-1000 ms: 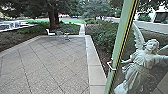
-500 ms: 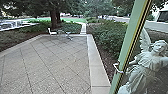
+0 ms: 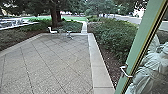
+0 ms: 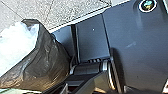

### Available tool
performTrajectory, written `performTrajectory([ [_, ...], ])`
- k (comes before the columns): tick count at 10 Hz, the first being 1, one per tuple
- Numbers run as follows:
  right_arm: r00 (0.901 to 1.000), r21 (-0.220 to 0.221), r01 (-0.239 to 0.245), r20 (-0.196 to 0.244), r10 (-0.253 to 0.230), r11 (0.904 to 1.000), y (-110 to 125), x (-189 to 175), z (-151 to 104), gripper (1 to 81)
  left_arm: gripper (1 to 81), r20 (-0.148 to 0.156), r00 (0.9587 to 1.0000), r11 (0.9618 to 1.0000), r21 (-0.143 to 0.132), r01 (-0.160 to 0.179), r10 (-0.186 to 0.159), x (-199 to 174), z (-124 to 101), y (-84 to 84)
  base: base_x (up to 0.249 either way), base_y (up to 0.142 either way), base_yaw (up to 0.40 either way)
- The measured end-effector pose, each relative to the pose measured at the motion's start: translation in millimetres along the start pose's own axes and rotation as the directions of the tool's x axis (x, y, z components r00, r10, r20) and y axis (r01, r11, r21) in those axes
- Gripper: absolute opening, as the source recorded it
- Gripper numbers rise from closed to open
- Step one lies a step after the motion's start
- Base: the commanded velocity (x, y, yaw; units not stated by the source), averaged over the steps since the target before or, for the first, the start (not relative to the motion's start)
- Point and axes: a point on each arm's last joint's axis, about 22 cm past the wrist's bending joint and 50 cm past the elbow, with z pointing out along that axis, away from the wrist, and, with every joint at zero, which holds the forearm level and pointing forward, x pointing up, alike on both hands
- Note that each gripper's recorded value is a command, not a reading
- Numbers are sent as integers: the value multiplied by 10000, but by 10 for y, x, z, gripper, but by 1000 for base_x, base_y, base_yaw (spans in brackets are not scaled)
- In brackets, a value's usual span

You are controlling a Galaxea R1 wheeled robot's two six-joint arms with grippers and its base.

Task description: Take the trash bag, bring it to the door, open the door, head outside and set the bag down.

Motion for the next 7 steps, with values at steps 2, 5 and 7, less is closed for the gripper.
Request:
performTrajectory([
  [2, 10000, -3, -34, 67, 34, 10000, 3, -57, 3, 811, 10, 111, 9999, 10000, 7, 35, -35, -71, -1, -13, 0, 0, 0],
  [5, 10000, -57, -28, 44, 29, 10000, 42, -30, -11, 811, 10, 98, 9999, 10000, 10, 37, -37, -63, 1, -11, 0, 0, 0],
  [7, 9999, -53, -53, 93, 53, 10000, 43, -75, -9, 811, 10, 160, 9999, 10000, 10, 54, -54, -101, 0, -17, 0, 0, 0],
])
